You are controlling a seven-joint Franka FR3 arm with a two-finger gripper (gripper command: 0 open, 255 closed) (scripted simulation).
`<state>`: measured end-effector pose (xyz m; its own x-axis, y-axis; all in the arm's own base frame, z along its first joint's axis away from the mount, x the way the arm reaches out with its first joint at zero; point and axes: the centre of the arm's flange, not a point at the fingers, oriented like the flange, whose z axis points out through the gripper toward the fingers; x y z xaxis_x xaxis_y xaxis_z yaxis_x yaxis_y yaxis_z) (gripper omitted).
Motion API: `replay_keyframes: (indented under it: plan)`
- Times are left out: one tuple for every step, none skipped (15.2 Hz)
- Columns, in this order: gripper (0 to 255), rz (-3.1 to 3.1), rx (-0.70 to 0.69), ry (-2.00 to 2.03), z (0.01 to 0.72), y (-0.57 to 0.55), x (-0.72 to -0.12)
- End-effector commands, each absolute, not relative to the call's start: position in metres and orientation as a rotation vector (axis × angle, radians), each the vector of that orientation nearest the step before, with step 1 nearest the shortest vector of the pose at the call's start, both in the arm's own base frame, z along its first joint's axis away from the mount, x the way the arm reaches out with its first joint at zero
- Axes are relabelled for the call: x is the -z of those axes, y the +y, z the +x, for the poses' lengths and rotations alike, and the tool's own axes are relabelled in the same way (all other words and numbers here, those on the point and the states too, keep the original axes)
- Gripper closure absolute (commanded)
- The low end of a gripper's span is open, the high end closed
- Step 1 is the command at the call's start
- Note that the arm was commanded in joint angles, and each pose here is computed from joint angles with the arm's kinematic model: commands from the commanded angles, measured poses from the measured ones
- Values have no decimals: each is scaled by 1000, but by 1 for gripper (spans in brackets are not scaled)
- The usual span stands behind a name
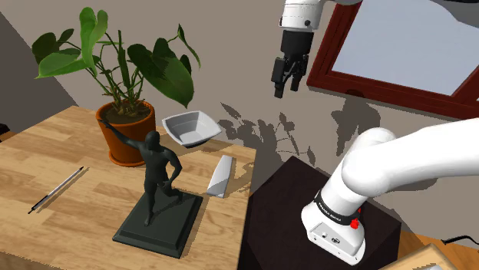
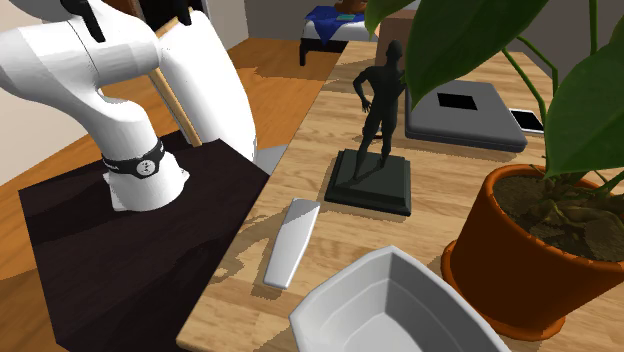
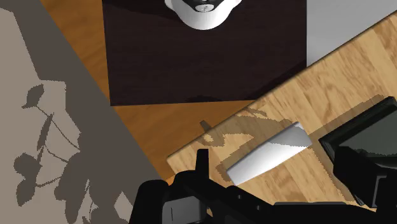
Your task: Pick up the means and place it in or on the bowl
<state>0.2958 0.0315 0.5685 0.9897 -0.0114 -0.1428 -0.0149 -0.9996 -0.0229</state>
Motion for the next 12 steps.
replay_keyframes:
  plan:
    - [0, -3110, -223, 21, 296, 31, -569]
    - [0, -3110, -216, 77, 296, 37, -557]
    - [0, -3110, -210, 134, 297, 42, -545]
    - [0, -3108, -203, 191, 298, 48, -533]
    - [0, -3105, -196, 247, 299, 53, -521]
    - [0, -3102, -189, 304, 301, 58, -510]
    - [0, -3097, -183, 360, 302, 63, -498]
    - [0, -3091, -176, 417, 304, 68, -486]
    - [0, -3084, -168, 473, 306, 73, -474]
    - [0, -3077, -161, 529, 309, 78, -462]
    - [0, -3068, -154, 585, 311, 82, -451]
    - [0, -3058, -147, 641, 314, 87, -439]
